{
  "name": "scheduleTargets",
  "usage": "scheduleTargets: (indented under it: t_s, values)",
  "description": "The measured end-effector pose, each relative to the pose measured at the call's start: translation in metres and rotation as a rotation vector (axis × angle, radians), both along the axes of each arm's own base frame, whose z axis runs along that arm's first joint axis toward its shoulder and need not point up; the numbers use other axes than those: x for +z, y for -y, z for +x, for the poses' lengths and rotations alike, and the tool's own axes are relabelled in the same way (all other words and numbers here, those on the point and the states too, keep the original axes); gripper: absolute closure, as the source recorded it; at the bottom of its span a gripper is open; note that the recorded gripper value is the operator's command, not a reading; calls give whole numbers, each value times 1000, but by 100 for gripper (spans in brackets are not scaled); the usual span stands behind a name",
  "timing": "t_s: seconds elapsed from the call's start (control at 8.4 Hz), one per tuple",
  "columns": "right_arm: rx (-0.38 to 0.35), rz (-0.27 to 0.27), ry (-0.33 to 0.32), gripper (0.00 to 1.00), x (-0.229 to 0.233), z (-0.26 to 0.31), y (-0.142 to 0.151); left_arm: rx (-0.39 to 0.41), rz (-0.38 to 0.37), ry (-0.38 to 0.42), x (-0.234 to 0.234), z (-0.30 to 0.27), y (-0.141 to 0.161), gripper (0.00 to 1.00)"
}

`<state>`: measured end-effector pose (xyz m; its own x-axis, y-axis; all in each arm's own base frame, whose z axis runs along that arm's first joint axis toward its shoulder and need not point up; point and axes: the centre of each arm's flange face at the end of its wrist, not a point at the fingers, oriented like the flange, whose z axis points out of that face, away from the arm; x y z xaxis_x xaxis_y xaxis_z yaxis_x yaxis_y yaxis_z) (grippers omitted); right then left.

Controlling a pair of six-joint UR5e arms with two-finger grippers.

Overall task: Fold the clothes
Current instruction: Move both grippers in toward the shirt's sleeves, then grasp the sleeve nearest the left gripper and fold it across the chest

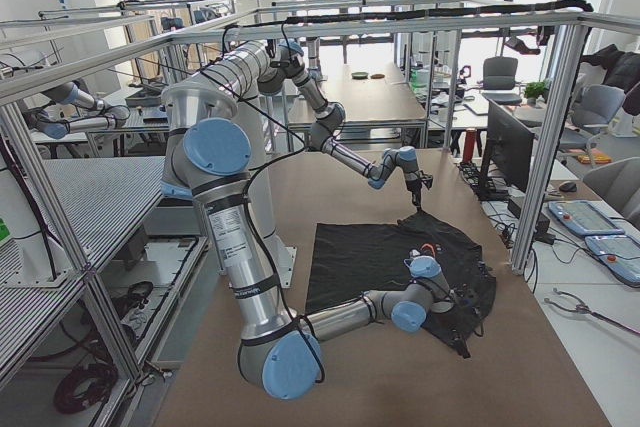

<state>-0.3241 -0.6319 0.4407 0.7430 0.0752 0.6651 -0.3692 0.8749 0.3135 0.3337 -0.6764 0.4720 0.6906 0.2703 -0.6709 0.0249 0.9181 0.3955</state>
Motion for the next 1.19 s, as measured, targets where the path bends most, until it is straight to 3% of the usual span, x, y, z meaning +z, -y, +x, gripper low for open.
scheduleTargets:
  t_s: [0.6,1.19]
  values:
    - [0,0,-1,6,0,0,0,6,14,-51,-21,1,-1,100]
    - [-1,1,0,6,0,0,0,-74,-79,-185,-142,23,22,100]
